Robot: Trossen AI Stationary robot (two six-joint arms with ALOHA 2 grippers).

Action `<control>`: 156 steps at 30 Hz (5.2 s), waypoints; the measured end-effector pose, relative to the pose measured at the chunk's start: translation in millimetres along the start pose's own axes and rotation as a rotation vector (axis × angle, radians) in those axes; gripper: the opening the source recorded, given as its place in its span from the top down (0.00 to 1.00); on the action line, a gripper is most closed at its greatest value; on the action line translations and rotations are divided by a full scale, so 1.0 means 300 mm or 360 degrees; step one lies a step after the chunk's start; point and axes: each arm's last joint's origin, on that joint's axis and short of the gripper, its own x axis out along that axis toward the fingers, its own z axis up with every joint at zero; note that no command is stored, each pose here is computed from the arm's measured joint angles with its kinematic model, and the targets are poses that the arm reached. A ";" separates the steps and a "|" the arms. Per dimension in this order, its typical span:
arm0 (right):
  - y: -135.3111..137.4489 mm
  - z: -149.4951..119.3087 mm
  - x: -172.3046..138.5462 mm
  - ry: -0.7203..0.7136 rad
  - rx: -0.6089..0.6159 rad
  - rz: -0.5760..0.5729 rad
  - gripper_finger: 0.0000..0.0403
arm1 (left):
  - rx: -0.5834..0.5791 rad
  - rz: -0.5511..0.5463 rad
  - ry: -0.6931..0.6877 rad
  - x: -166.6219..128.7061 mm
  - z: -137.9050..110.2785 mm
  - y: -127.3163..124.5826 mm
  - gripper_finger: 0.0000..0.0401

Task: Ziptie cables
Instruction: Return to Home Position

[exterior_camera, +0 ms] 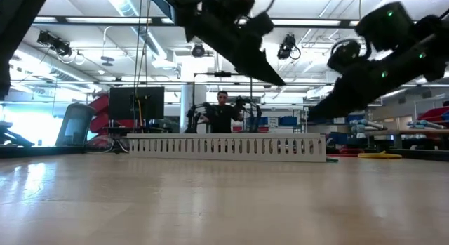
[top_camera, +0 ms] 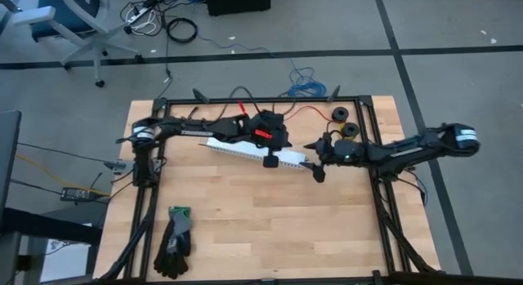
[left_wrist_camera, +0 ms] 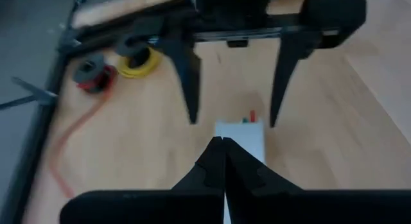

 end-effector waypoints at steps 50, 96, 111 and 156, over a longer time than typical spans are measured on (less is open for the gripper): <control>-0.061 0.048 -0.383 -0.0434 0.0275 0.0057 1.00 | -0.0577 0.0731 -0.0815 -0.687 -0.598 -0.245 1.00; -0.060 -0.033 -0.324 -0.0773 0.0205 0.0050 1.00 | -0.0607 0.0612 -0.0892 -0.802 -0.758 -0.353 1.00; -0.061 -0.039 -0.317 -0.0730 0.0220 0.0037 1.00 | -0.0624 0.0570 -0.0938 -0.805 -0.752 -0.354 0.98; -0.062 -0.040 -0.317 -0.0732 0.0222 0.0035 1.00 | -0.0621 0.0575 -0.0950 -0.807 -0.750 -0.353 0.96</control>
